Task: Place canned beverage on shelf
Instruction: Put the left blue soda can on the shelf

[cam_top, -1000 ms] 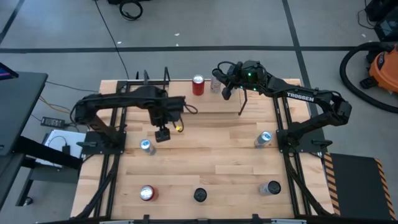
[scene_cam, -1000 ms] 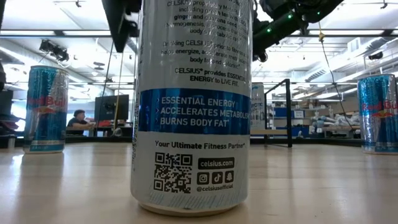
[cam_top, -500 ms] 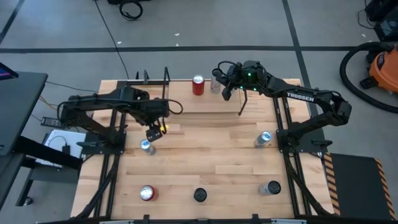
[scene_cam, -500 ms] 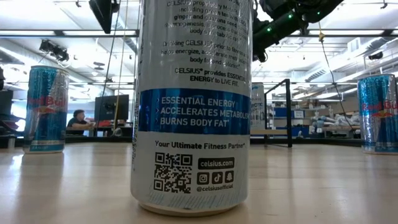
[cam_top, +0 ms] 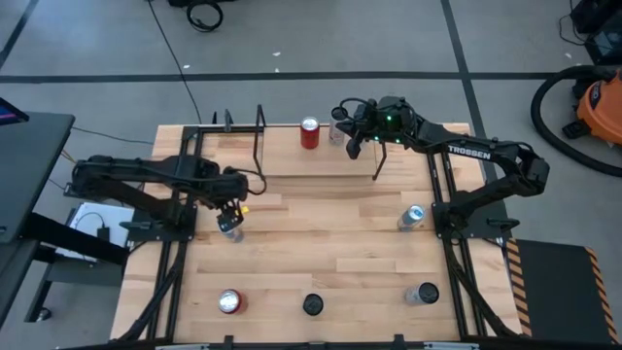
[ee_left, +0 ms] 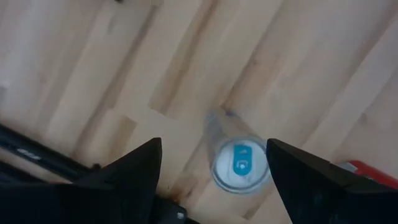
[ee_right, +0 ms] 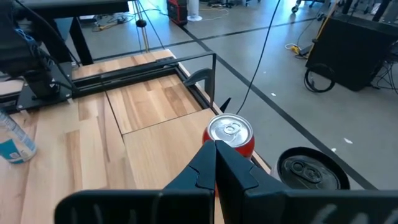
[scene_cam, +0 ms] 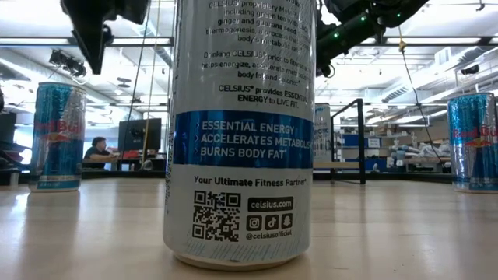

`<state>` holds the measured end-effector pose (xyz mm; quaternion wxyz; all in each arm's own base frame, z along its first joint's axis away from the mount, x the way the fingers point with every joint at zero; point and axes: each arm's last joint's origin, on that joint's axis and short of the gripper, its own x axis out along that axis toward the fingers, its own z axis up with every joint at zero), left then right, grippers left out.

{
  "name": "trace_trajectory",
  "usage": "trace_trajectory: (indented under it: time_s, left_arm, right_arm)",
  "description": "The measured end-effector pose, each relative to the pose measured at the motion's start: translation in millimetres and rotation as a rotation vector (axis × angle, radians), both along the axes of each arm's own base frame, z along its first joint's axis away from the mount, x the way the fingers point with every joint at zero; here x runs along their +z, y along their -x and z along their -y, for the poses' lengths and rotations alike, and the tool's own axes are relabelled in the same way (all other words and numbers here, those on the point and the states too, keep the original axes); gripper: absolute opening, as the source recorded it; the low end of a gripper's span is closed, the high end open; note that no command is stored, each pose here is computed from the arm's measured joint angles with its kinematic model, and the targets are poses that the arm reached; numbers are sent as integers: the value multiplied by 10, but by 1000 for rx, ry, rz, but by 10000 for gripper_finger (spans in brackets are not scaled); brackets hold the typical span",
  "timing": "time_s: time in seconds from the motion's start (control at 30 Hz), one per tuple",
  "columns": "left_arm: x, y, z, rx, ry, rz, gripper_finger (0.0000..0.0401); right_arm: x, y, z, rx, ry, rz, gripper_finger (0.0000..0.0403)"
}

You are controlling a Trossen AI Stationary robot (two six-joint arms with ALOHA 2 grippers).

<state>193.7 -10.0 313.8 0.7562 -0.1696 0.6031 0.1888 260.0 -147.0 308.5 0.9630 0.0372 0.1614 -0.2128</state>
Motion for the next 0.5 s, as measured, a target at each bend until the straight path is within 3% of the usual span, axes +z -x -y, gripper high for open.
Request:
trace_trajectory:
  time_s: [0.5]
  left_arm:
    - [-514,35,61,61,146,-55,291]
  right_arm:
    - [0,0,0,-3,-7,3,9]
